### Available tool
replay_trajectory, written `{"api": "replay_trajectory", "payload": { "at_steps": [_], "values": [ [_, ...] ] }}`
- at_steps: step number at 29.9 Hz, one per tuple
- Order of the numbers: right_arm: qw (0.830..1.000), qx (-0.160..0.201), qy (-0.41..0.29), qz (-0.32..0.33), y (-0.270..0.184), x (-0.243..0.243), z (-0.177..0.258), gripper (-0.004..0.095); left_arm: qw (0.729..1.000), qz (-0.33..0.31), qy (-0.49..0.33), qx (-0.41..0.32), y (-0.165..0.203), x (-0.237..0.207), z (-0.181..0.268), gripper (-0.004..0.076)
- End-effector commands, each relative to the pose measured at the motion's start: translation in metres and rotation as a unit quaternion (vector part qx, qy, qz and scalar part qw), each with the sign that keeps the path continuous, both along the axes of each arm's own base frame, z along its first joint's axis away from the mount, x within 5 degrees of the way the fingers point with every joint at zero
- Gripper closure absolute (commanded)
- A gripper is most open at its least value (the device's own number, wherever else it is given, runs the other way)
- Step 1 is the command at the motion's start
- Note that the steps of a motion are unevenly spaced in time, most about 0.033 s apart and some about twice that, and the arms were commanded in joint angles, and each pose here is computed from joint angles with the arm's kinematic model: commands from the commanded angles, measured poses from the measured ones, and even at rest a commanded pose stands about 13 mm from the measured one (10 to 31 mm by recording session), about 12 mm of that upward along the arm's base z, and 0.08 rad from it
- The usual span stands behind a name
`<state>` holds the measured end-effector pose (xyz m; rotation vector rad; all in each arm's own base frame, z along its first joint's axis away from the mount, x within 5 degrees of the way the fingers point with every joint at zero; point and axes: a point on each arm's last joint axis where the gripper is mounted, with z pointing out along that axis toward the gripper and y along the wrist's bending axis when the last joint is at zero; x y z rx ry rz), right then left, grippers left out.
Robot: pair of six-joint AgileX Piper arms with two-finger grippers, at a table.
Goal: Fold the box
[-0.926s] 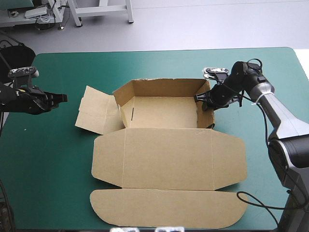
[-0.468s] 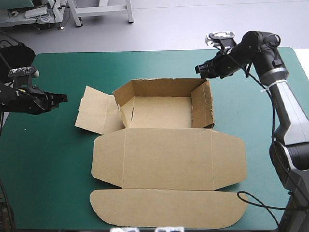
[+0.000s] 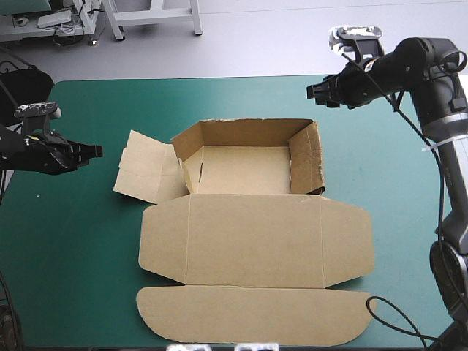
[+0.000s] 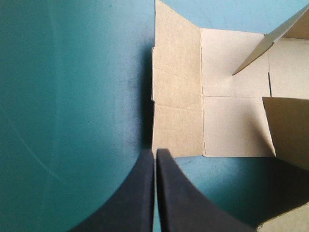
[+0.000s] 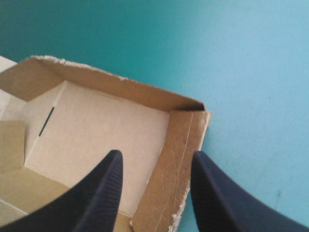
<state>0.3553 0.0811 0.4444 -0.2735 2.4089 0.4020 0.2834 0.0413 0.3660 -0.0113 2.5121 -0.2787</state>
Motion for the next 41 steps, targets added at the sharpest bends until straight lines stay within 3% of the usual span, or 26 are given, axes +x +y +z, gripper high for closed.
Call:
{"api": "replay_trajectory", "payload": {
  "at_steps": [1, 15, 19, 22, 25, 26, 31, 36, 41],
  "values": [
    [1.0, 0.006, 0.014, 0.002, -0.001, -0.011, -0.004, 0.0489, 0.999, 0.004, -0.045, -0.008, -0.004, -0.005, 0.019, 0.0727],
    [0.984, -0.018, 0.175, 0.001, 0.008, 0.045, -0.118, 0.049, 0.999, 0.003, -0.043, -0.009, -0.004, -0.005, 0.019, 0.0733],
    [0.979, 0.002, 0.205, 0.006, 0.014, 0.055, -0.14, 0.0497, 0.999, 0.003, -0.043, -0.009, -0.004, -0.005, 0.019, 0.0733],
    [0.975, 0.011, 0.221, 0.008, 0.017, 0.06, -0.152, 0.0598, 0.999, 0.0, -0.036, -0.01, -0.005, -0.006, 0.018, 0.0733],
    [0.973, 0.019, 0.231, 0.01, 0.019, 0.062, -0.159, 0.083, 0.999, -0.001, -0.035, -0.01, -0.005, -0.007, 0.018, 0.0733],
    [0.972, 0.023, 0.232, 0.011, 0.02, 0.062, -0.159, 0.0924, 0.999, 0.0, -0.037, -0.01, -0.004, -0.006, 0.019, 0.0733],
    [0.974, 0.053, 0.219, 0.029, 0.024, 0.058, -0.146, 0.0925, 0.999, 0.006, -0.044, -0.006, -0.002, -0.005, 0.019, 0.0733],
    [0.981, 0.072, 0.174, 0.051, 0.023, 0.043, -0.111, 0.0925, 0.995, 0.068, -0.066, -0.033, 0.026, -0.009, 0.023, 0.0733],
    [0.985, 0.118, 0.111, 0.056, 0.006, 0.021, -0.062, 0.0925, 0.985, 0.118, -0.099, -0.078, 0.057, -0.017, 0.028, 0.0733]
  ]
}}
